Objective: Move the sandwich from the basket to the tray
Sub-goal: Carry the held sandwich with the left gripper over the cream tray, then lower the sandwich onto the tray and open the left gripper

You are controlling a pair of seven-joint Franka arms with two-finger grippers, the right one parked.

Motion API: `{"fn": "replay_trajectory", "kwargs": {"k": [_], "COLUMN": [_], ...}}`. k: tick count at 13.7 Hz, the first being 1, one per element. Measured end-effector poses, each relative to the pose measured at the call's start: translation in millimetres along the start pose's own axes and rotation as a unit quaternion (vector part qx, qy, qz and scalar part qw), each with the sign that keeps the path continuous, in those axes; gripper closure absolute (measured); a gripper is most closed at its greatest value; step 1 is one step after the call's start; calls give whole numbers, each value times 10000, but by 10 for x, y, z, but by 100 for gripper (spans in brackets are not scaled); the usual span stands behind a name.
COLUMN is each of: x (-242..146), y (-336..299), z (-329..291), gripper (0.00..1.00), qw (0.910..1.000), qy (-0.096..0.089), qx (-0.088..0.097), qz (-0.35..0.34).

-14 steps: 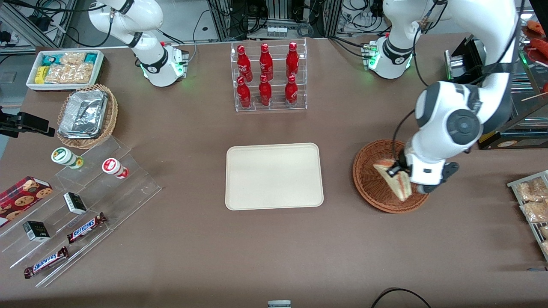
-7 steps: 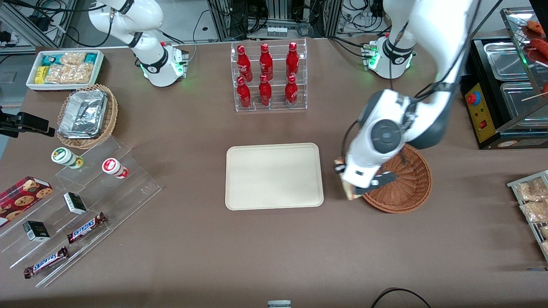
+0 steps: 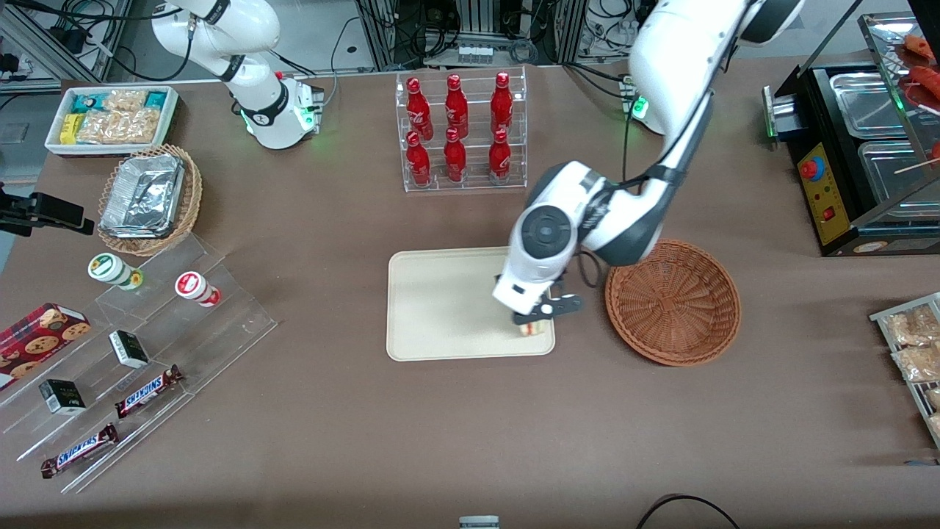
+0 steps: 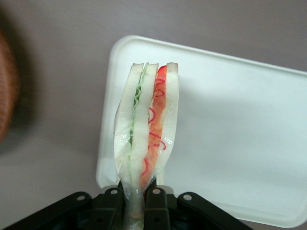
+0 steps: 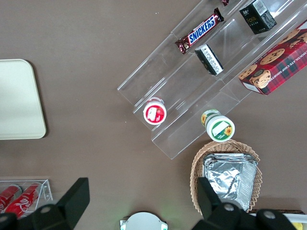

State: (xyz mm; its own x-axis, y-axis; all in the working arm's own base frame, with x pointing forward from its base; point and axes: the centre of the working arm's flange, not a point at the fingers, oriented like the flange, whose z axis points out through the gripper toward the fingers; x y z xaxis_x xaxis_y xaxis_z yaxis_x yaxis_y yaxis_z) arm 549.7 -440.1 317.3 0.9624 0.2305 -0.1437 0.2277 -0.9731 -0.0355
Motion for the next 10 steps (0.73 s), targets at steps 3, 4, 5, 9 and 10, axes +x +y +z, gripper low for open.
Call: {"fn": "replay_trajectory", "kwargs": {"k": [3, 4, 5, 9, 10], "x": [-202, -252, -294, -373, -356], "y": [421, 532, 627, 848, 862], "z": [229, 286, 334, 538, 562], "gripper": [85, 85, 85, 85, 85], "qw": [10000, 10000, 9999, 9995, 9994], "qy": [-10, -5, -2, -19, -18], "qx": [-21, -42, -59, -92, -137], "qz": [-17, -63, -118, -286, -316]}}
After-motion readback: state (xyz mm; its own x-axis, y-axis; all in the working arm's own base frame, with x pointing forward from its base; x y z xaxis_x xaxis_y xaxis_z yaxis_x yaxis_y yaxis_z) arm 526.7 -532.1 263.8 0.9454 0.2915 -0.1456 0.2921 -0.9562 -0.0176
